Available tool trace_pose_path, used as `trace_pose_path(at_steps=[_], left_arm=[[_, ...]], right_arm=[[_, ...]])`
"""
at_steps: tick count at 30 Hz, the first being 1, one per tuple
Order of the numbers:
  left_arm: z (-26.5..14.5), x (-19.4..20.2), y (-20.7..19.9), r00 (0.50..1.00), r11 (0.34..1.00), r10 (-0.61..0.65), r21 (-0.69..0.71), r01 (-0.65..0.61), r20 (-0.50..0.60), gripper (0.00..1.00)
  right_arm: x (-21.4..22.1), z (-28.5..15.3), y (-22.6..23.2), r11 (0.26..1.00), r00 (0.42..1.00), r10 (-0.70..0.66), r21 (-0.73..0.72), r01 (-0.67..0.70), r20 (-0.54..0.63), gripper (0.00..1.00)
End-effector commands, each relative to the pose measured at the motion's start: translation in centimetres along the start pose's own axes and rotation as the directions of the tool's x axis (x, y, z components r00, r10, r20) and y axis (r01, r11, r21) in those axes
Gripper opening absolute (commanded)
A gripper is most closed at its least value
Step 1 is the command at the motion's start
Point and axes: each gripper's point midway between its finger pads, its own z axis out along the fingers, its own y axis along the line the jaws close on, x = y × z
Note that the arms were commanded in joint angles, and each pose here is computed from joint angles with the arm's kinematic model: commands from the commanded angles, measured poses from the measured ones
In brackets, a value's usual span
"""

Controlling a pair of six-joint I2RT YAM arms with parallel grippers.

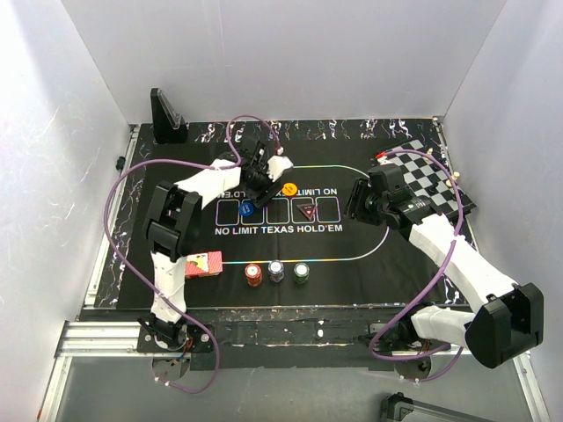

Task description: Distribute texas hold em gaming equipment

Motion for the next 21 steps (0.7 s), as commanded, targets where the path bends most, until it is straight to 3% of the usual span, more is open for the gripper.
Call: trace_pose_path(at_steps=[1, 21], left_arm=[[0.6, 1.3, -0.8, 0.999, 0.999, 0.004, 0.039, -0.003, -0.034, 0.56], [0.1, 7.2, -0.7, 0.995, 0.999, -0.013, 0.046, 0.018, -0.104, 0.43]], right_arm=[[-0.9, -0.1, 0.1, 1.0, 0.999, 0.004, -0.004, -0.003, 0.039, 0.52], [-1.2, -0.3, 0.4, 1.0, 0.999, 0.008, -0.009, -0.008, 0.045, 0.51]])
